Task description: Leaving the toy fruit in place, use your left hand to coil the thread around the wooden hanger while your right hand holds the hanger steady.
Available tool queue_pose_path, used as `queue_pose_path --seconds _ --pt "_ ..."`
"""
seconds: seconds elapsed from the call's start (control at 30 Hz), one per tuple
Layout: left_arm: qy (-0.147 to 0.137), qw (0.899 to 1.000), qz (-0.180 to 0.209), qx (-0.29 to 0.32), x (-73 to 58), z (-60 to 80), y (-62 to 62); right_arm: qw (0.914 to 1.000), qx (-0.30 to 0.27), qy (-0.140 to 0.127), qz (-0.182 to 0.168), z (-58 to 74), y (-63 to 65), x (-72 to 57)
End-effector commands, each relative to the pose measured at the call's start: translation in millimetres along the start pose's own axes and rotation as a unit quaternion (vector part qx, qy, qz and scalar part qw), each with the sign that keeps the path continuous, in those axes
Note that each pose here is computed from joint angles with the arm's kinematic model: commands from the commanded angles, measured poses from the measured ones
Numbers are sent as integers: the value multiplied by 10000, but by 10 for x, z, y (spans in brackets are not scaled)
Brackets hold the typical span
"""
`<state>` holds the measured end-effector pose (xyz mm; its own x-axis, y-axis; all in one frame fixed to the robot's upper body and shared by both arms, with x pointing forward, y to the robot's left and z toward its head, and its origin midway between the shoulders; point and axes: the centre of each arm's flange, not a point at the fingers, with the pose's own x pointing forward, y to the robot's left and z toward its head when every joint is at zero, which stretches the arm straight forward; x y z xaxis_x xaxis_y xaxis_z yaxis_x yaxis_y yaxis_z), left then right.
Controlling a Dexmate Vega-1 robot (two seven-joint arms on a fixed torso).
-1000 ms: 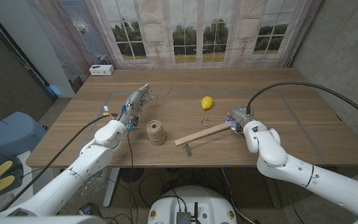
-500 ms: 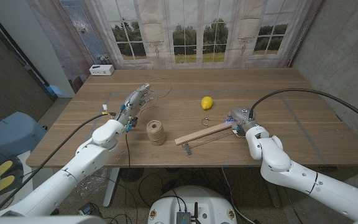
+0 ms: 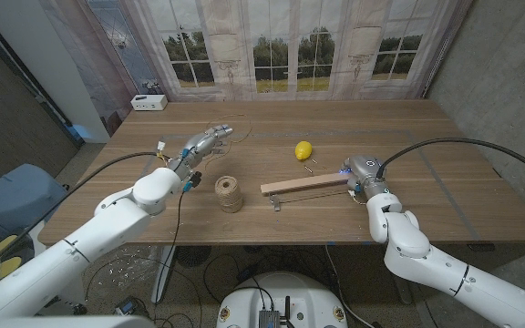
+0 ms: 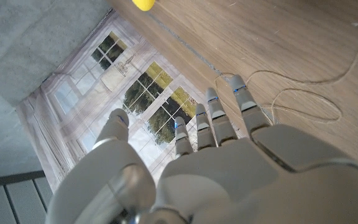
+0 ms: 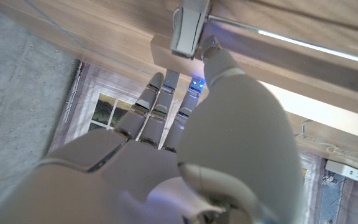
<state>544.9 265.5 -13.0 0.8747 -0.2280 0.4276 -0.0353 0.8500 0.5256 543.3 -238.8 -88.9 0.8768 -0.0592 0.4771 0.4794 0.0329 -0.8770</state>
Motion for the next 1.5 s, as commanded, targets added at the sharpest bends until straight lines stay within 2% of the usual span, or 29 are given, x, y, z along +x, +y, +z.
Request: queue_pose_path --seconds 0.03,0.3,0.57,0.97,1.13,1.33,1.5 --pt "455 9862 -45 1588 -282 319 -24 9971 265 312 -642 -138 -47 -1" --pt "853 9638 -329 2503 -416 496 -81 9905 646 583 -1062 -203 -97 15" --pt "1022 9493 -911 2829 -455 656 -107 9816 989 773 -1435 -248 -121 23" --pt "1668 9043 -1492 3636 -462 901 -226 9724 1245 816 -1794 -304 -190 12" --pt "1911 8889 -1726 3789 -468 953 -269 9707 1267 787 -1882 -316 -218 8" --pt "2188 8688 -1682 4112 -484 996 -334 9700 1288 730 -1931 -324 -234 2" --pt "2245 8560 -1732 4323 -452 962 -404 9696 1288 681 -1964 -331 -263 4"
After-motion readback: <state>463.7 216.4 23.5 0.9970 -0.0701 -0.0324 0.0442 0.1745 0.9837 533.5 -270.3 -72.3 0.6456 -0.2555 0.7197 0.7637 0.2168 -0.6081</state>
